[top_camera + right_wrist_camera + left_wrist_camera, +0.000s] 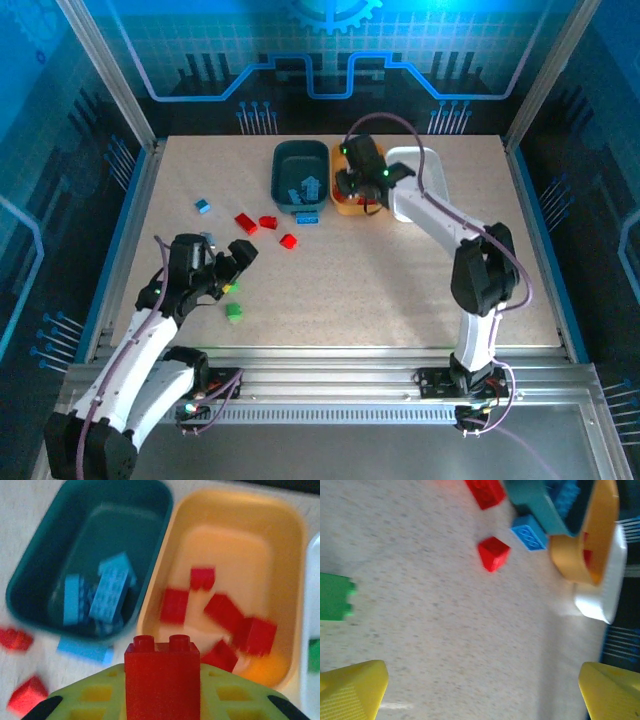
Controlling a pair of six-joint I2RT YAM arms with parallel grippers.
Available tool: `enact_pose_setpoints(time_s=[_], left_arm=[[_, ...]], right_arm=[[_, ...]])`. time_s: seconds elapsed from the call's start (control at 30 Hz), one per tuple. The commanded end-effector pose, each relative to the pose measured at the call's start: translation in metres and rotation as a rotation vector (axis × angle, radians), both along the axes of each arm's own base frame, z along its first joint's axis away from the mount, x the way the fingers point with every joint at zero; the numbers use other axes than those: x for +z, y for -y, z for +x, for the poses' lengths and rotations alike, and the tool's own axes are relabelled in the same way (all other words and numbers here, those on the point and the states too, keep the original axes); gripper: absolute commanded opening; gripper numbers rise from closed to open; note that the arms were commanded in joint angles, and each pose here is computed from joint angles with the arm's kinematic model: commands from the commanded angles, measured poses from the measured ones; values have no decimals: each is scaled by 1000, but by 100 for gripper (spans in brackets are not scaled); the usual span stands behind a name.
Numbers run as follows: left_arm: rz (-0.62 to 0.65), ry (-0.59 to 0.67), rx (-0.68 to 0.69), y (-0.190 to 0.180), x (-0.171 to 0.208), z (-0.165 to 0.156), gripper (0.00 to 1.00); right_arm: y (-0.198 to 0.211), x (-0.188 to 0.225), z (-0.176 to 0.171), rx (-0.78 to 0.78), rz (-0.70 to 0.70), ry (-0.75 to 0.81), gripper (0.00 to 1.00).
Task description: Sort the legos into containers by color
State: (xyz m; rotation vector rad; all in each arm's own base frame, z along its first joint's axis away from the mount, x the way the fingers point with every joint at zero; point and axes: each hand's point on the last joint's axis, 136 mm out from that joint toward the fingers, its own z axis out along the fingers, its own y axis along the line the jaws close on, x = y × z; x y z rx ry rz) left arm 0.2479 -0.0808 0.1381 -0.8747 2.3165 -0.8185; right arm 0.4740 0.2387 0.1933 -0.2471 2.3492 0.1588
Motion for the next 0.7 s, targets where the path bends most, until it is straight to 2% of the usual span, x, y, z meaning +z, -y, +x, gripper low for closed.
enact_pose_setpoints(time_s=[0.0,0.13,0.3,0.37,0.5,0.67], left_arm=[[146,-87,52,-24,-20,-10,99],[206,-161,65,-34,-38,-17,99],[262,-243,63,-41,-51,-23,98],[272,-258,48,-41,-54,-24,97],[261,-283,36,-38,-62,-28,91],[268,-340,20,-36,-79,-42,80]], right_arm=[[22,-38,22,-54,-70,-123,30],[23,-44,46,-71,-31,-156,35],[18,-45,49,-60,-12,-178,57],[16,-35,45,-53,1,-157,60],[17,-8,25,-43,33,-109,63],[14,2,-32,-28,88,-64,67]])
